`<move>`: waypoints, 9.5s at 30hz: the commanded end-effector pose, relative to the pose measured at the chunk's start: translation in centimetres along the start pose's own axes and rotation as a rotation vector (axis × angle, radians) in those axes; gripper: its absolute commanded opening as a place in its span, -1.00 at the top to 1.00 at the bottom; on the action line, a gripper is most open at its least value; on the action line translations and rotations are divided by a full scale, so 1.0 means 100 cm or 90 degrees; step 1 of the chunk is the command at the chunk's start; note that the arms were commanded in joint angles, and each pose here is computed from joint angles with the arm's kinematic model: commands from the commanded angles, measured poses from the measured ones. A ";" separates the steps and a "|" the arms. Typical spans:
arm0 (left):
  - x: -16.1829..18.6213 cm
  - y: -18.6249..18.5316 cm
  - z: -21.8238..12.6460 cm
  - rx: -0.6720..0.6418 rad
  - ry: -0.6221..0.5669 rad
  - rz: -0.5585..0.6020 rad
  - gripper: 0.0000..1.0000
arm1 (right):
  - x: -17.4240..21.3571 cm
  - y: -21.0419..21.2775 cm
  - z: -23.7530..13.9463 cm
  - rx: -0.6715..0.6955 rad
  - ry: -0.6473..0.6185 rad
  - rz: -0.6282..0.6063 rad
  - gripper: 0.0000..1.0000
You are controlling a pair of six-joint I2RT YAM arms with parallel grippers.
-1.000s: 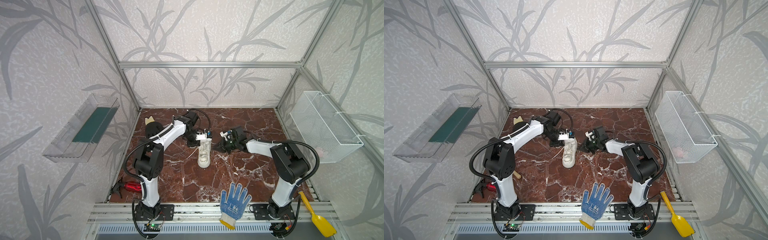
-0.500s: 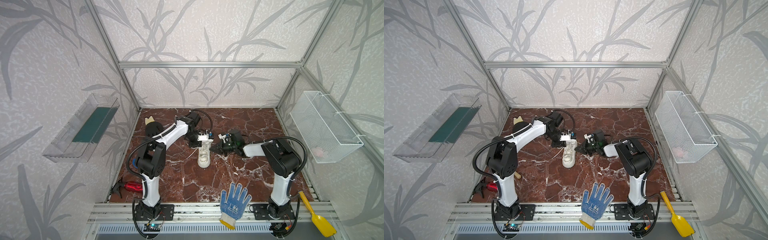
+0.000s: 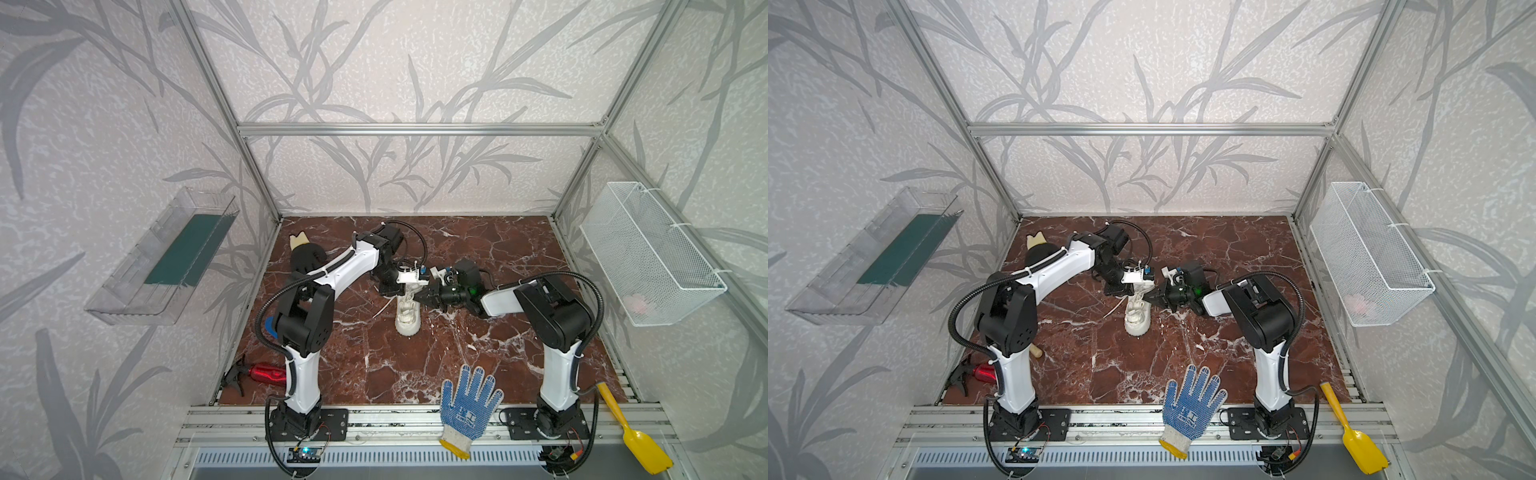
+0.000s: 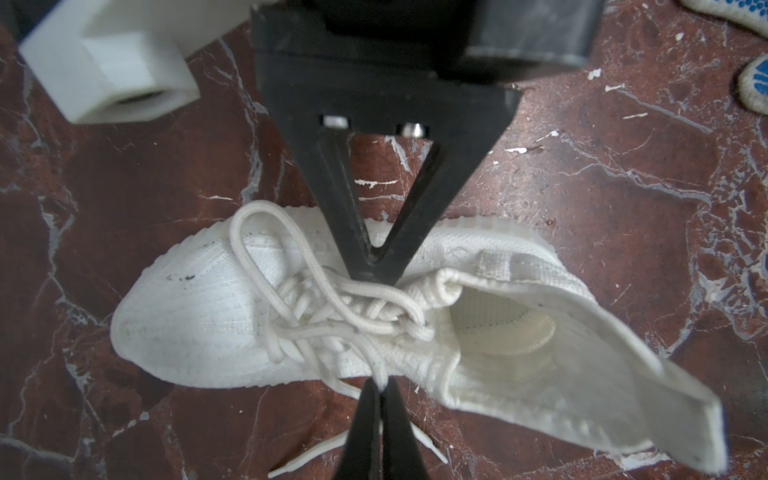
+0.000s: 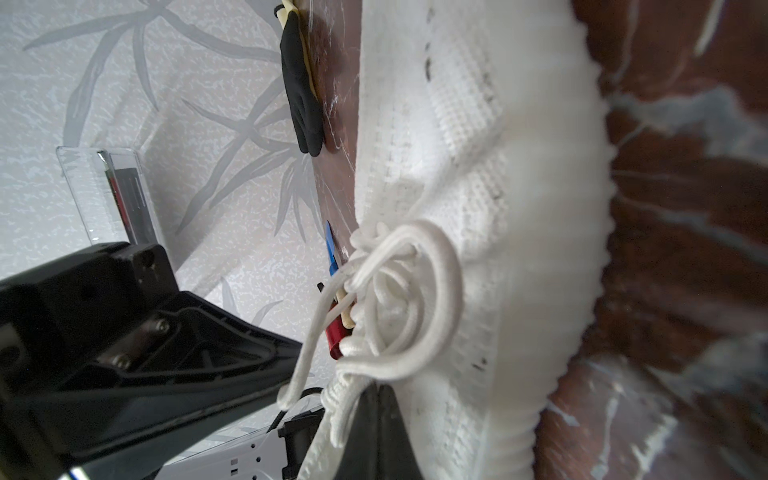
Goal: Tie the shoes
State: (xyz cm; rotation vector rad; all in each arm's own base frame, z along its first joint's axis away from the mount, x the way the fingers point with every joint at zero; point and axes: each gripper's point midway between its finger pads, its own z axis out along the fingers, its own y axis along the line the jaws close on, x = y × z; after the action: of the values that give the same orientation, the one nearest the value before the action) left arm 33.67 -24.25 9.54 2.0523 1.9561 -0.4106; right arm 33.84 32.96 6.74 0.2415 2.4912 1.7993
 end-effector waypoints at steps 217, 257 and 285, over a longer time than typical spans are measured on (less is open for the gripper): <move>-0.008 0.050 -0.044 -0.144 -0.233 -0.442 1.00 | 0.015 0.009 -0.046 -0.058 -0.021 -0.071 1.00; 0.003 0.043 -0.031 -0.099 -0.303 -0.474 1.00 | 0.015 -0.009 -0.086 0.203 0.021 -0.305 0.23; 0.006 0.044 -0.021 -0.085 -0.300 -0.488 1.00 | 0.000 -0.015 -0.037 0.386 0.176 -0.629 0.33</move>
State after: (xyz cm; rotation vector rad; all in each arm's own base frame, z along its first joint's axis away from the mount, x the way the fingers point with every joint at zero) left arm 38.29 -22.76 11.47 0.9313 2.2874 -0.7688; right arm 32.25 28.68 5.74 -1.0573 2.5292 0.7337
